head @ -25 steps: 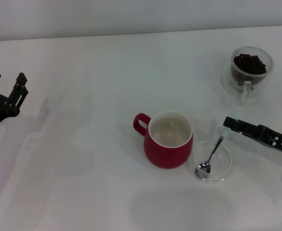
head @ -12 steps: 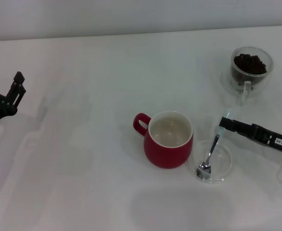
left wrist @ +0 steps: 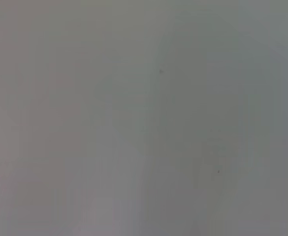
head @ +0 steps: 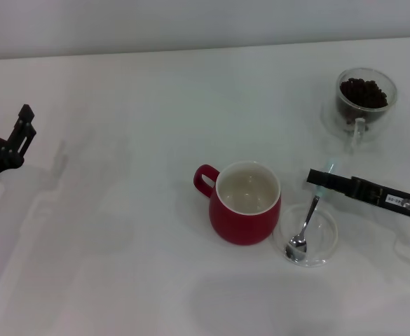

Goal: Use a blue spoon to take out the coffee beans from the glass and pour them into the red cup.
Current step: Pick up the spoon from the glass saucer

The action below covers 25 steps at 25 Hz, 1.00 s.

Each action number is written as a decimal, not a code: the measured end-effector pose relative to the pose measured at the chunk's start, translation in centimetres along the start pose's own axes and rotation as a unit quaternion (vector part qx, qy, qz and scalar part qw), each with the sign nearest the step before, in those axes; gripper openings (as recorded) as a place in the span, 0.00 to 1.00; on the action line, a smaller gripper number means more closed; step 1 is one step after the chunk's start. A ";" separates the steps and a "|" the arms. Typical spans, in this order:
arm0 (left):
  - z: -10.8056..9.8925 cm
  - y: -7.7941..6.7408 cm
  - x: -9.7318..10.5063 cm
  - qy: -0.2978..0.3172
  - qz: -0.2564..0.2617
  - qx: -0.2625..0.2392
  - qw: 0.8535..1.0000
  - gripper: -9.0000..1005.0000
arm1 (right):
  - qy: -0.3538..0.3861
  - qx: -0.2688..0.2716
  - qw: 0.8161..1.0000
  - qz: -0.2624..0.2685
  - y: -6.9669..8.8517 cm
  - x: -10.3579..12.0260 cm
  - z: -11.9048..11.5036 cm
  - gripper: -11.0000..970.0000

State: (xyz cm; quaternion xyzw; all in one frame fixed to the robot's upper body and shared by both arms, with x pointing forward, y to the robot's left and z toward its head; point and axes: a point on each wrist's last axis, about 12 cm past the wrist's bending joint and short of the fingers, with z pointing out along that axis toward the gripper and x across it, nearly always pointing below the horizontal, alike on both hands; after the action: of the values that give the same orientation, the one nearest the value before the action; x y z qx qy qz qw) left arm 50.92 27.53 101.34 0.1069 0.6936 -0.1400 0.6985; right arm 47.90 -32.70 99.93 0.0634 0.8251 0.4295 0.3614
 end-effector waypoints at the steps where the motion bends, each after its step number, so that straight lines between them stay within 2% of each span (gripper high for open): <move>1: 0.0 0.0 0.0 0.000 0.000 0.000 1.000 0.64 | 0.002 0.000 1.000 -0.002 0.0 -0.1 0.1 0.48; 16: 0.1 -0.2 0.0 -0.001 -0.002 0.001 1.000 0.64 | -0.003 0.009 1.000 -0.010 -0.3 -1.1 -0.3 0.47; 21: 0.3 -0.3 -0.1 -0.004 -0.003 0.003 1.000 0.64 | -0.001 0.008 1.000 -0.013 -0.2 -1.3 -0.2 0.41; 25: 0.4 -0.4 -0.2 -0.005 -0.004 0.004 1.000 0.64 | 0.003 0.007 1.000 -0.018 -0.2 -1.5 0.0 0.41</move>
State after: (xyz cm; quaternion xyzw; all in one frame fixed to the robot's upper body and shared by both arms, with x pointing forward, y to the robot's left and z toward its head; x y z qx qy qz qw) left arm 51.18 27.01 101.52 0.1066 0.6897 -0.1463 0.7011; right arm 48.99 -33.45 100.63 0.0497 0.8302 0.4179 0.3657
